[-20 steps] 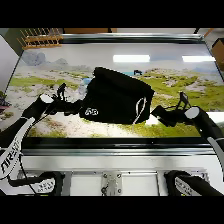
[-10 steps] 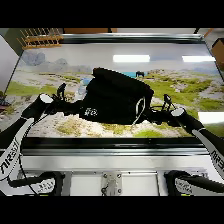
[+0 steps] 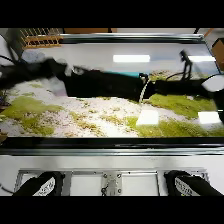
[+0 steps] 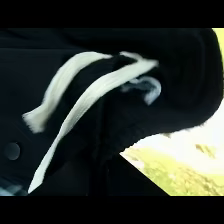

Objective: Fold the clothes and pants, and hang the long-sleeved shirts on hangers.

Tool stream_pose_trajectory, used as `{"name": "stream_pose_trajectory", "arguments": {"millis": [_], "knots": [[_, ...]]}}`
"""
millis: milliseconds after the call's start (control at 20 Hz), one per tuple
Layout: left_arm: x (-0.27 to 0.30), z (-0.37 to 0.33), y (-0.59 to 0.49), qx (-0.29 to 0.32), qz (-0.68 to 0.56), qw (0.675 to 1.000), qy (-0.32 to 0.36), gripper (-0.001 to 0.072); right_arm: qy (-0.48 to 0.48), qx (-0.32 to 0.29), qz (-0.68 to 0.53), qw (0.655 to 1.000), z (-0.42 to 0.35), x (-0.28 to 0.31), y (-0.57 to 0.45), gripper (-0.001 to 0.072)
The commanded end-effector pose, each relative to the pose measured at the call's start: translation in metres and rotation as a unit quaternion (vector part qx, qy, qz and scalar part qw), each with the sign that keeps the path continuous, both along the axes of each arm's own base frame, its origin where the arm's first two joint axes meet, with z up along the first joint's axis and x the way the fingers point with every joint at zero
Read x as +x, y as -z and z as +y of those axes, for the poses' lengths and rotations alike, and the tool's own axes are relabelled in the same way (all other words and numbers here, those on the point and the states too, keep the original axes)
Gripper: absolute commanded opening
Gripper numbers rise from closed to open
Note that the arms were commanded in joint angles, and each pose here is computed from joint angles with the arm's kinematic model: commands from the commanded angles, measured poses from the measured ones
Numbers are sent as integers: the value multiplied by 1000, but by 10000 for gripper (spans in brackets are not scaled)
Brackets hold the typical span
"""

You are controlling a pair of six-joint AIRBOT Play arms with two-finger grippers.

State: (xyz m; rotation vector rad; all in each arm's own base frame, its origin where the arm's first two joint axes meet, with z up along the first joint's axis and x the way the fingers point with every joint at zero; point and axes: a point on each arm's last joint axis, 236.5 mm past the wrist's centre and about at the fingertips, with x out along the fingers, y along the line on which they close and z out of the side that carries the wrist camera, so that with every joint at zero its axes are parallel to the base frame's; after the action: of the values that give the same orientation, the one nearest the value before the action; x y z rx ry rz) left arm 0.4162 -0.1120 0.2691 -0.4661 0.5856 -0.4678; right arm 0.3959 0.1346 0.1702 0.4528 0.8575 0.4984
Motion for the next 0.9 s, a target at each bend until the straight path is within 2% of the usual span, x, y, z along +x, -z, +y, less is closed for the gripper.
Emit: {"name": "stream_pose_trajectory", "arguments": {"millis": [0, 100, 250, 400, 500, 700, 850], "knots": [[-102, -6, -188, 14, -225, 974, 1, 10, 2, 17, -105, 994, 3, -61, -147, 23], [-162, -5, -246, 21, -308, 951, -11, 10, 21, 44, -154, 987, 4, -98, -198, 23], [-231, -6, -285, 24, -376, 926, -22, 10, 42, 85, -153, 984, 7, -153, -223, 24], [-252, -5, -294, 16, -401, 916, -30, 9, 60, 118, -76, 988, 11, -187, -210, 23], [-219, 1, -272, 1, -355, 934, -41, 10, 66, 113, -3, 991, 11, -195, -185, 23], [-90, 12, -144, -17, -138, 989, -41, 10, 105, 66, 141, 982, -6, -168, -103, 23], [-4, -11, -13, -26, 36, 999, -7, 10, 125, 21, 242, 962, -21, -125, -19, 23]]}}
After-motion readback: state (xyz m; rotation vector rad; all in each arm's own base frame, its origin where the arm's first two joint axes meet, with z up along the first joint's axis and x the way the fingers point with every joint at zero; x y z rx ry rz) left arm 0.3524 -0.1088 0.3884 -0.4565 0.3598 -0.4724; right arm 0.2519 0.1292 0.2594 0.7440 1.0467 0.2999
